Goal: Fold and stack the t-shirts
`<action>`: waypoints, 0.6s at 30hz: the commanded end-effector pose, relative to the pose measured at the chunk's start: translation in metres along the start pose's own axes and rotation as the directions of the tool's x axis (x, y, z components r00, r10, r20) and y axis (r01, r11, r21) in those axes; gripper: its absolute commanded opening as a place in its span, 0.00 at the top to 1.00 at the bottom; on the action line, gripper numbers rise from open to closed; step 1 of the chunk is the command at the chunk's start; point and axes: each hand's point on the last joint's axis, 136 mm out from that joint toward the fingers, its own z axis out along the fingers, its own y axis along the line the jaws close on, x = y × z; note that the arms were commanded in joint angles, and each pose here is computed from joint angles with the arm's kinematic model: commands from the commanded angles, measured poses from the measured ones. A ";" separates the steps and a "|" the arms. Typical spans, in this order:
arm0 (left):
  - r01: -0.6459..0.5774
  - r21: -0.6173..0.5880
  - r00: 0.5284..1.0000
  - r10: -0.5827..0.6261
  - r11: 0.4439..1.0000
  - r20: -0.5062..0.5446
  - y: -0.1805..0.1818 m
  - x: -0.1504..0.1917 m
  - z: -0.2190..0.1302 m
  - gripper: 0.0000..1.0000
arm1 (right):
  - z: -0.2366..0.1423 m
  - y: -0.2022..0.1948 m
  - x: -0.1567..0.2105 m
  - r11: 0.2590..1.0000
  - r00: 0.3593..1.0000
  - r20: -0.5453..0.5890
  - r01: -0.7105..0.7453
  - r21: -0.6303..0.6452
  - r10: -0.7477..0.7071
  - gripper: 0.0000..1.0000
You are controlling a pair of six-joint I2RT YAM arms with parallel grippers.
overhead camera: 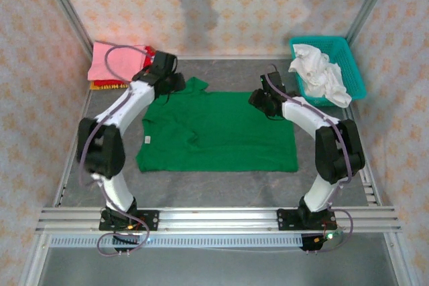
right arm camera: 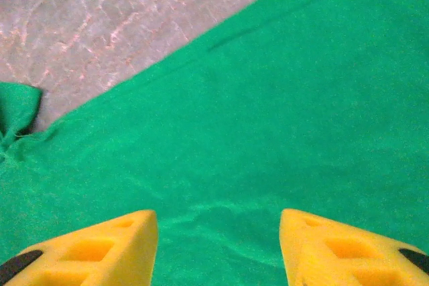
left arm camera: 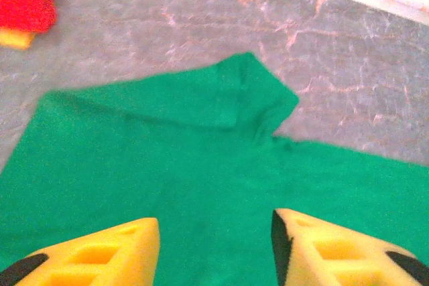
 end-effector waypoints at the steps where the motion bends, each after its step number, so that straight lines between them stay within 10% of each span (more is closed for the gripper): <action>1: -0.151 -0.137 0.976 0.126 0.979 -0.175 0.014 0.029 0.037 0.50 | -0.010 -0.001 -0.009 0.998 0.998 0.045 0.051 0.032 -0.052 0.48; 18: -0.277 -0.178 0.942 0.230 0.944 -0.244 -0.006 0.011 0.132 0.51 | -0.021 -0.034 0.008 0.991 0.996 0.036 0.081 0.107 -0.085 0.46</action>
